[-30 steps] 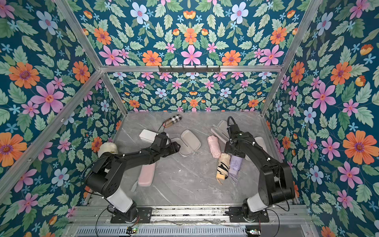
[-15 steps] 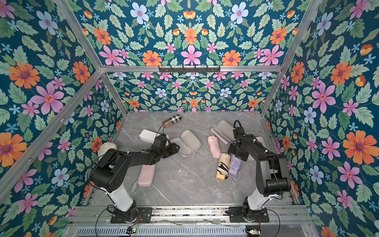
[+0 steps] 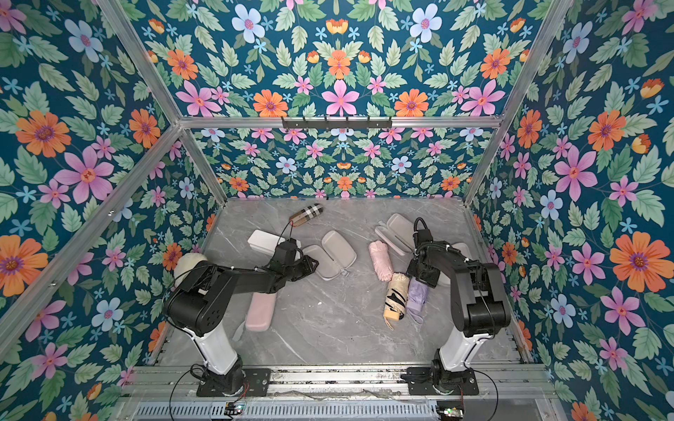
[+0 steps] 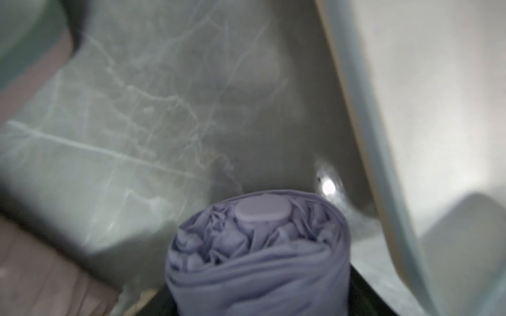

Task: Put umbrellas into zippered umbrella sleeves
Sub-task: Pick up the umbrella from the center of the board, then move the umbrella sleeve at the center of the board.

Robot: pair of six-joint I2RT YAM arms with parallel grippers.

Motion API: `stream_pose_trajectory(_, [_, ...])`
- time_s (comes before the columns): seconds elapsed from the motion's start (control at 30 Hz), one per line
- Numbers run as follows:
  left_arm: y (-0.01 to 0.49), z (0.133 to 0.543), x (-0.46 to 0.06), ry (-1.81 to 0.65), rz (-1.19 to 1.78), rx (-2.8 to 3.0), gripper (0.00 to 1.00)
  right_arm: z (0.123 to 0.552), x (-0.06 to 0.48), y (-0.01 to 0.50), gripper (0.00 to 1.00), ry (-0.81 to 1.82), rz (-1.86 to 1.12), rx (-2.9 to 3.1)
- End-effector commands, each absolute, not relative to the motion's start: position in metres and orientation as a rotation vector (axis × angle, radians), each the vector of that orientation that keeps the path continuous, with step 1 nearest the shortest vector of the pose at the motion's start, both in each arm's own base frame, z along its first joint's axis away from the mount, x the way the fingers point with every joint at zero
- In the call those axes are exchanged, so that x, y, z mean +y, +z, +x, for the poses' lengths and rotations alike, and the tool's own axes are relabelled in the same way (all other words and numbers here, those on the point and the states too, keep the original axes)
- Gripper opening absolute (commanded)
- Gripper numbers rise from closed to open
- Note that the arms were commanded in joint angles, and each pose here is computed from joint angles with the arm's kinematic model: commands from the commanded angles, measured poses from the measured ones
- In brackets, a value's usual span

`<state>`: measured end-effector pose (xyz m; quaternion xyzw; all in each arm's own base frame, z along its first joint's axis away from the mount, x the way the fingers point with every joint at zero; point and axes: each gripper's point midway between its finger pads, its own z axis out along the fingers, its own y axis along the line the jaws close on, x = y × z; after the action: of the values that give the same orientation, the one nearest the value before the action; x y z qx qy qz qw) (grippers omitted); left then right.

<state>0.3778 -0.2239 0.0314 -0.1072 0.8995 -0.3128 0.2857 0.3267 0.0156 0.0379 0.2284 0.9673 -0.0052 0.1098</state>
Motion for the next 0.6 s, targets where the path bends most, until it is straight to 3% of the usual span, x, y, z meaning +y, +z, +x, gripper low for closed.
stream_pose_trajectory(0.0, [0.029,0.376,-0.225,-0.855,-0.285,2.413,0.25,0.325,0.010,0.072,0.59,-0.083,0.608,2.781])
stream_pose_trajectory(0.27, [0.037,0.371,-0.234,-0.945,-0.275,2.403,0.11,0.326,0.027,0.178,0.50,-0.124,0.444,2.571])
stream_pose_trajectory(0.57, [0.043,0.313,-0.262,-1.028,-0.260,2.425,0.05,0.342,0.183,0.272,0.31,0.461,0.260,2.247])
